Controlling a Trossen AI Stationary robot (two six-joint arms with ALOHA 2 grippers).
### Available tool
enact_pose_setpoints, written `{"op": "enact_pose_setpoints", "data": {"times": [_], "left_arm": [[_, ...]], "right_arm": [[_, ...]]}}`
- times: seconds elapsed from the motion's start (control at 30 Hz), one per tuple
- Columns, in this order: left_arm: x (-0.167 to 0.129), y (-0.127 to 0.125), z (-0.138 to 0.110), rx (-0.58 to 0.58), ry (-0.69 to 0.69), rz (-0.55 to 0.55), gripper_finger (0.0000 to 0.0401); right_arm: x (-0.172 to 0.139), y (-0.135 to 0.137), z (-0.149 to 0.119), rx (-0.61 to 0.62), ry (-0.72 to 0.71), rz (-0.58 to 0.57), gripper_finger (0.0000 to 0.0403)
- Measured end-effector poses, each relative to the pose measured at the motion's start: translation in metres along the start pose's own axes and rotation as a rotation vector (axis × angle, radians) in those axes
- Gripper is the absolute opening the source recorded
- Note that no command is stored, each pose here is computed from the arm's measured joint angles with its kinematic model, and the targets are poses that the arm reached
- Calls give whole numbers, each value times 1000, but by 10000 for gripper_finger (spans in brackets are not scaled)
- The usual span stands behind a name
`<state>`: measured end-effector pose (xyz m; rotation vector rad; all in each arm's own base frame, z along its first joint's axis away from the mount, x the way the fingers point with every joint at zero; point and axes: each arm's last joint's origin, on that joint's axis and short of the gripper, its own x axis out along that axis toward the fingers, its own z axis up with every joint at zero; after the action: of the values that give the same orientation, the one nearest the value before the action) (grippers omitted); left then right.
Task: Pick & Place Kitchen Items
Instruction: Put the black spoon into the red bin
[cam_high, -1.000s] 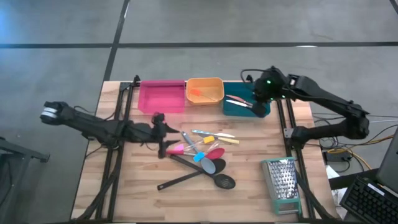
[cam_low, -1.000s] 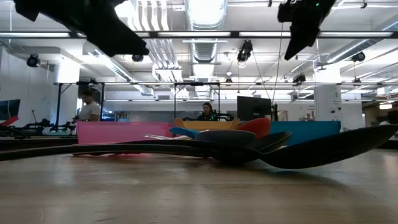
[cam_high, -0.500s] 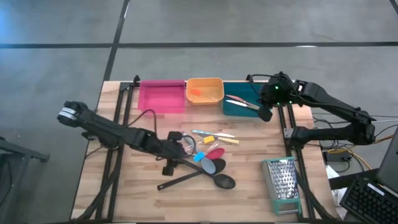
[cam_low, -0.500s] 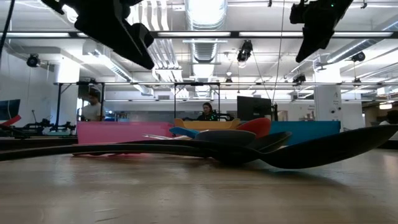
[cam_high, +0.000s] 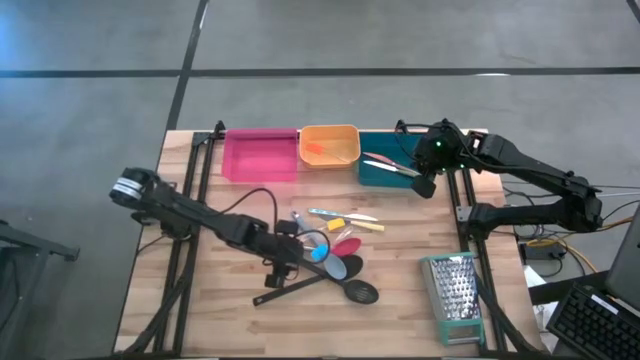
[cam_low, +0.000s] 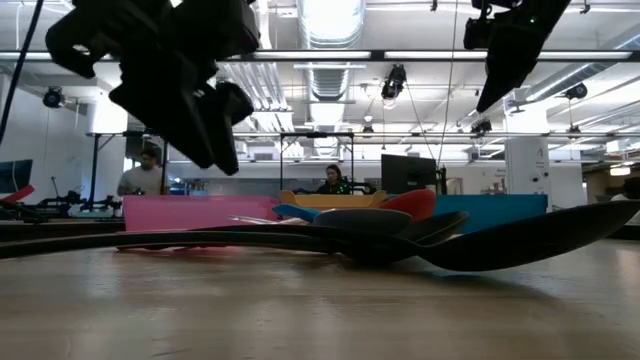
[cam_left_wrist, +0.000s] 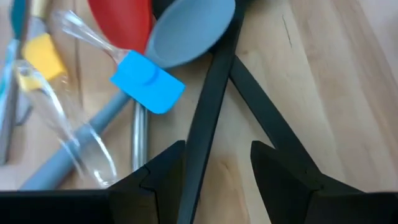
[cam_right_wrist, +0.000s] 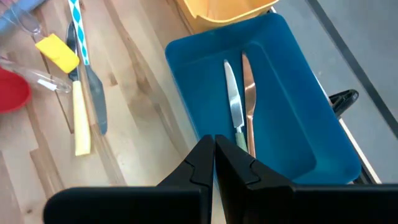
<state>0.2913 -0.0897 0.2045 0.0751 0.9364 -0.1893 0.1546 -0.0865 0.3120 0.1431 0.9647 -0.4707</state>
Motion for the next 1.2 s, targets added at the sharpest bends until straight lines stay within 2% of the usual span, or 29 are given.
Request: {"op": "enact_pose_setpoints", "data": {"times": [0.23, 0.83, 1.2], "left_arm": [[13, -1, 3, 45, 21, -5, 186], [29, 16, 0, 13, 73, -23, 167], [30, 16, 1, 20, 60, -28, 167]], "right_arm": [[0, 0, 0, 0, -3, 0, 8], [0, 0, 0, 0, -6, 0, 8], [0, 0, 2, 1, -19, -2, 8]]}}
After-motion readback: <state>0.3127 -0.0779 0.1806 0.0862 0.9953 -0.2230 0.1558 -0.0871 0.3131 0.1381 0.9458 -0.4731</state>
